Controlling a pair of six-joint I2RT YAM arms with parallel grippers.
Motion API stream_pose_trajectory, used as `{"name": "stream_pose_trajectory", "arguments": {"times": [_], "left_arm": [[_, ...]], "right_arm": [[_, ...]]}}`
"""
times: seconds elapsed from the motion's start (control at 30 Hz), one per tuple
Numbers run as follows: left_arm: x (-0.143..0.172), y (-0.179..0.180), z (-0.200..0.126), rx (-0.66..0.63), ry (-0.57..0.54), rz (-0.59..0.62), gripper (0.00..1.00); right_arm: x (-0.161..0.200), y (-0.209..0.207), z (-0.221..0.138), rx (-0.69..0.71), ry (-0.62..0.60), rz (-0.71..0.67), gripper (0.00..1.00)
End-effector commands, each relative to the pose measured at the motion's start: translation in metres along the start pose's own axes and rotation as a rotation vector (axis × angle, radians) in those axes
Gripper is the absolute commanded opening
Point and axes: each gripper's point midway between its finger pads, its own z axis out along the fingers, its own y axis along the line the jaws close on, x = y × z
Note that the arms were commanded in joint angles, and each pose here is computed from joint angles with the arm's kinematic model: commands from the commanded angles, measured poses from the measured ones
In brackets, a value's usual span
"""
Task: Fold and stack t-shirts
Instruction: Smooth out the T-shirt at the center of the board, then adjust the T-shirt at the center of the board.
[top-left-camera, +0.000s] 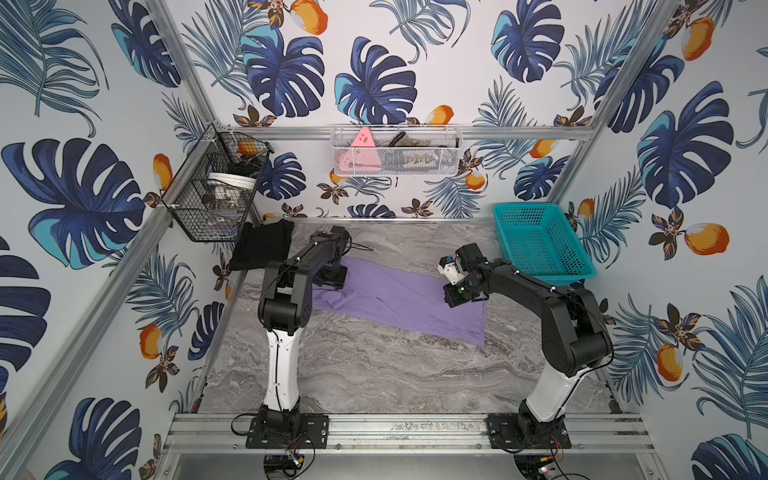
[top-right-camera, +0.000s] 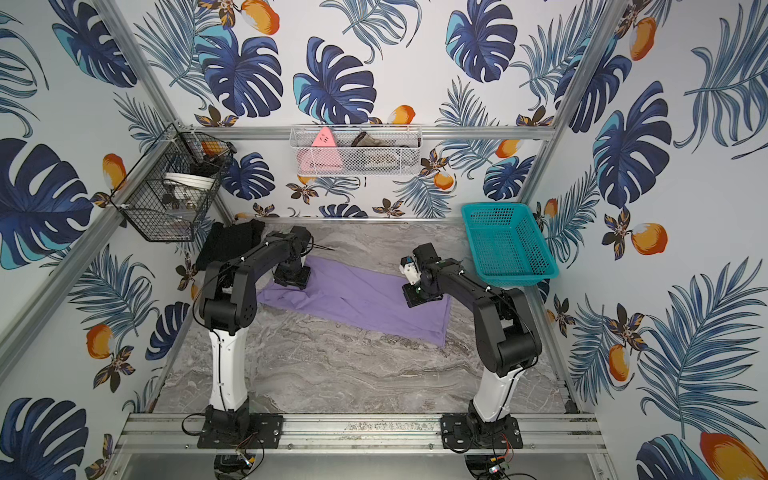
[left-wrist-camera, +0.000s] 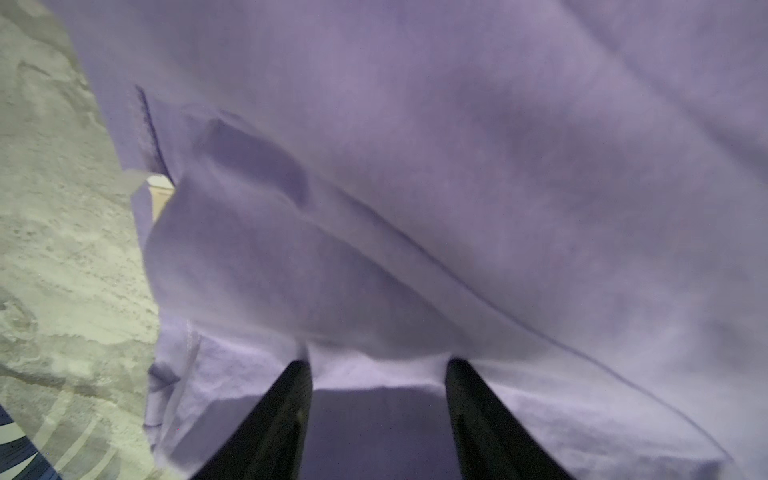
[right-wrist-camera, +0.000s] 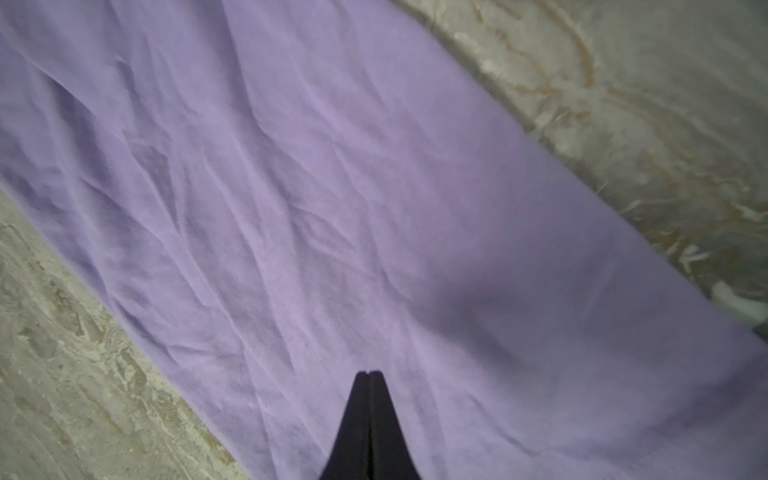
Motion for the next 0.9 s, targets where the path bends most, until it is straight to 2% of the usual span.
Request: {"name": "stream_pose_trajectory", "arguments": {"times": [0.0,0.03,0.07,0.13,0.2,0.27,0.37,0.4,0.43,0.47,0.6,0.7,0.87], "left_arm": [[0.006,0.011,-0.006,-0.054,0.015,0.01,0.62],[0.004,0.013,-0.015,-0.05,0.001,0.008,0.63],[0.003,0.014,-0.025,-0.043,-0.019,0.005,0.64],[0.001,0.016,-0.046,-0.022,-0.063,-0.005,0.64],[0.001,0.016,-0.058,-0.005,-0.085,-0.015,0.59],[0.004,0.014,-0.059,0.015,-0.087,-0.026,0.5],[0.013,0.006,-0.037,0.028,-0.034,-0.03,0.37],[0.017,0.004,-0.026,0.025,-0.006,-0.03,0.26],[0.02,0.002,-0.015,0.022,0.018,-0.031,0.07],[0.022,0.002,-0.006,0.016,0.033,-0.037,0.0],[0.024,-0.005,0.034,0.067,0.116,-0.078,0.0],[0.013,-0.004,0.057,0.083,0.158,-0.102,0.0],[-0.051,0.017,0.063,0.066,0.064,-0.111,0.0]], "right_arm": [[-0.002,-0.003,0.007,0.001,-0.012,0.012,0.15],[-0.003,-0.005,0.008,0.002,-0.015,0.015,0.12],[-0.004,-0.004,0.009,0.001,-0.016,0.011,0.0],[-0.011,-0.006,0.009,0.011,-0.027,0.014,0.0],[-0.016,-0.006,0.012,0.004,-0.027,0.008,0.0],[-0.019,-0.006,0.016,-0.003,-0.022,0.007,0.0],[-0.023,-0.006,0.023,-0.018,-0.013,0.006,0.0],[-0.024,-0.006,0.025,-0.022,-0.008,0.007,0.0],[-0.024,-0.006,0.028,-0.023,-0.003,0.008,0.0],[-0.022,-0.006,0.03,-0.026,0.003,0.008,0.0],[-0.012,-0.005,0.038,-0.037,0.038,0.019,0.0],[0.001,-0.004,0.042,-0.044,0.063,0.034,0.0],[0.021,0.01,0.034,-0.047,0.071,0.063,0.0]]}}
